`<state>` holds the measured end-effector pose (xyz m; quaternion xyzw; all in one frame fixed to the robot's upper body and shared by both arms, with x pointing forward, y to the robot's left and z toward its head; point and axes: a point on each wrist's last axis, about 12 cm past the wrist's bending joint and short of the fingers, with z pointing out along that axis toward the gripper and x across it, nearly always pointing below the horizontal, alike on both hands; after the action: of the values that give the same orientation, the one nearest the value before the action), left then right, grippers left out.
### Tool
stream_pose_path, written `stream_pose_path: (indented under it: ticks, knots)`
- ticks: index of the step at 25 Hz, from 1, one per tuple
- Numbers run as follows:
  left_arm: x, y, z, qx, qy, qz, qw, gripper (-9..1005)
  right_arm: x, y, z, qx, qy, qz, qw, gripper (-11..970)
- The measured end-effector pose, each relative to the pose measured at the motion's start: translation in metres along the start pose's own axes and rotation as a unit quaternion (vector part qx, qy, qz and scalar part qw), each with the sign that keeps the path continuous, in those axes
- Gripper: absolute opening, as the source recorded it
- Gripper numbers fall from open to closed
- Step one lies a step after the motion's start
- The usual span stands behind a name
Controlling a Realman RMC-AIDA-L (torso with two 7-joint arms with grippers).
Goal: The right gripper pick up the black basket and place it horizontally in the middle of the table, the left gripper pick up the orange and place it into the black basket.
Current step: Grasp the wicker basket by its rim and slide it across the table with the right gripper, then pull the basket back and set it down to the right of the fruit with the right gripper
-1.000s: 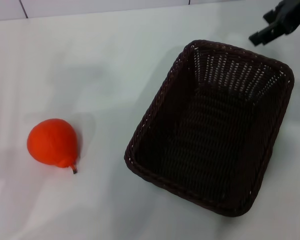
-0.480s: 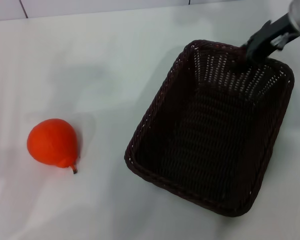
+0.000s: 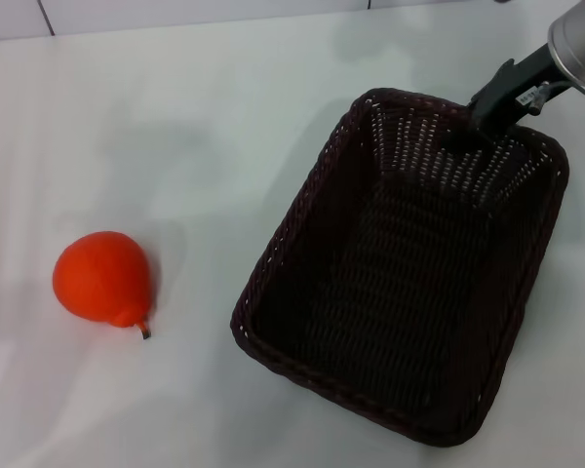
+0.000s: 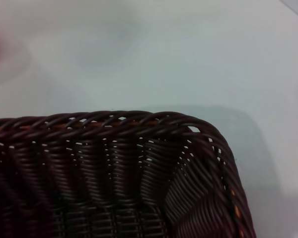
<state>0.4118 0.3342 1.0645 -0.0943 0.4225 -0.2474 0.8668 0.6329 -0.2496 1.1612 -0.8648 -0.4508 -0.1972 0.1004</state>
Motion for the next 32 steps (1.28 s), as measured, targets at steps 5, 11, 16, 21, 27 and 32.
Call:
stream_pose_path:
  ticks: [5,11,16,21,27,32]
  knots:
    - [0.002,0.000,0.003,0.000,0.002,0.000,1.000,859,-0.009,0.007,-0.012,0.013,0.004,0.056,0.998,281]
    - [0.006,0.002,0.008,-0.005,0.009,-0.002,1.000,860,-0.032,0.020,-0.039,0.056,0.084,0.166,0.981,251]
    - [0.008,0.003,0.011,-0.005,0.011,-0.002,1.000,860,-0.063,0.030,-0.050,0.099,0.146,0.255,0.951,222]
    - [0.011,0.005,0.015,-0.008,0.019,-0.003,1.000,860,-0.088,0.034,-0.044,0.130,0.204,0.336,0.910,205]
    - [0.012,0.005,0.017,-0.007,0.020,-0.003,1.000,860,-0.101,0.029,-0.033,0.159,0.256,0.385,0.872,197]
    - [0.012,0.006,0.018,-0.005,0.020,-0.001,1.000,860,-0.109,0.027,-0.022,0.165,0.293,0.428,0.839,199]
